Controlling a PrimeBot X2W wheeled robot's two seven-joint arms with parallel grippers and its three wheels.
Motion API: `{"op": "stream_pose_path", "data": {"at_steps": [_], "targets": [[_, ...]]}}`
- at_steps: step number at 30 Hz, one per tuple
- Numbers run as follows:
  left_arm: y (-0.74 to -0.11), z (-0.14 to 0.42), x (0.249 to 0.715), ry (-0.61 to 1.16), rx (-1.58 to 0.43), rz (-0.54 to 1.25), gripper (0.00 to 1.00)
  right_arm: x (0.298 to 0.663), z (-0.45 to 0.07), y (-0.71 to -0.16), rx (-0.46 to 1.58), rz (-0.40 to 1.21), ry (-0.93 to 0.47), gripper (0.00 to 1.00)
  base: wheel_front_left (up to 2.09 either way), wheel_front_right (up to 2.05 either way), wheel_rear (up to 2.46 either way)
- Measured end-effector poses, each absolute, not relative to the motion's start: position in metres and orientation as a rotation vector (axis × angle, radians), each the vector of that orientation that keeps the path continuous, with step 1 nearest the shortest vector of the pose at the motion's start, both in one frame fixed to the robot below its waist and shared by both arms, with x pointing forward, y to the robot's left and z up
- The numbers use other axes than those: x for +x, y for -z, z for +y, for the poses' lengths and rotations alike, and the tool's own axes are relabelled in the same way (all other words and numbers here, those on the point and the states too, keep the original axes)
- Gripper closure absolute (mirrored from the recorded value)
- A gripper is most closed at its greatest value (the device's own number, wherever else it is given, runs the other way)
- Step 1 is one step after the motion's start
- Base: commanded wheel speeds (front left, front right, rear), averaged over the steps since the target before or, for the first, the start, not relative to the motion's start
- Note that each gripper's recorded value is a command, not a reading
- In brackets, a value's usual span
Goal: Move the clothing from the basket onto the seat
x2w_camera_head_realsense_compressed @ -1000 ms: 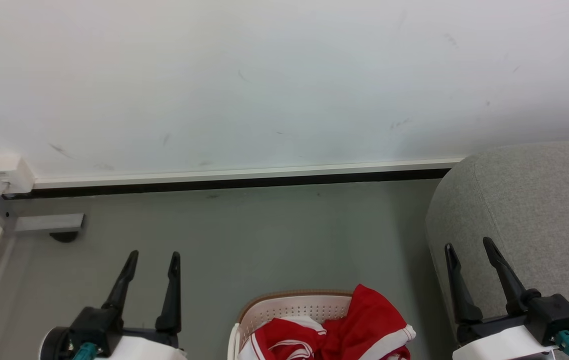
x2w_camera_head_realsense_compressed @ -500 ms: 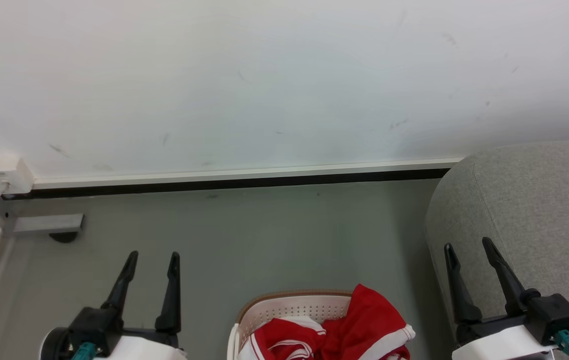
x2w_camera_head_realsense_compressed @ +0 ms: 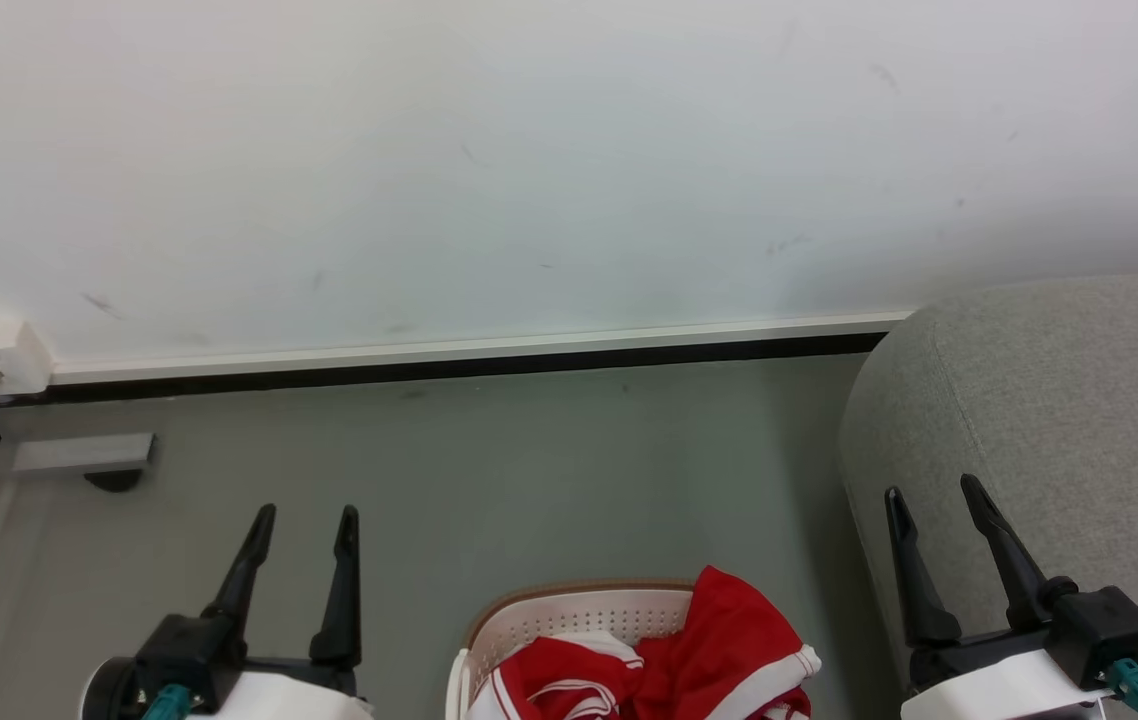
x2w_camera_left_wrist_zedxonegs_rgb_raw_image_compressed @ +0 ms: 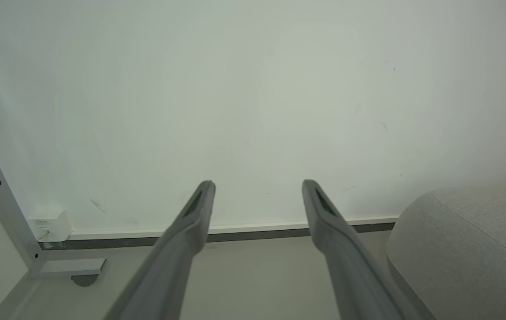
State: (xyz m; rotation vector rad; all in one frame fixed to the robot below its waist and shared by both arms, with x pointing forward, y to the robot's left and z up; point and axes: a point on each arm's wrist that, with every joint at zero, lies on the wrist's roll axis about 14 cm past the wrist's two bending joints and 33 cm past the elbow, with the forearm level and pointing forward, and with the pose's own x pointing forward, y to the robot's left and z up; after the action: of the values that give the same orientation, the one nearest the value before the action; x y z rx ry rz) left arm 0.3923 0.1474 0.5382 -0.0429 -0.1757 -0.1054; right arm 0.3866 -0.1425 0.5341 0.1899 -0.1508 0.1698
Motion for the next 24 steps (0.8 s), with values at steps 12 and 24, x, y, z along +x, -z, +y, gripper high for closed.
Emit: {"op": "stream_pose_path", "data": {"at_steps": [12, 24], "targets": [[-0.521, 0.122, 0.407, 0.185, -0.047, -0.124, 0.00, 0.384, -0.164, -0.529, 0.197, -0.142, -0.106, 0.00, 0.00, 0.00, 0.00], [-0.489, 0.078, 0.429, 0.320, -0.045, -0.039, 0.00, 0.379, -0.198, -0.521, 0.194, -0.123, -0.004, 0.00, 0.00, 0.00, 0.00]]}}
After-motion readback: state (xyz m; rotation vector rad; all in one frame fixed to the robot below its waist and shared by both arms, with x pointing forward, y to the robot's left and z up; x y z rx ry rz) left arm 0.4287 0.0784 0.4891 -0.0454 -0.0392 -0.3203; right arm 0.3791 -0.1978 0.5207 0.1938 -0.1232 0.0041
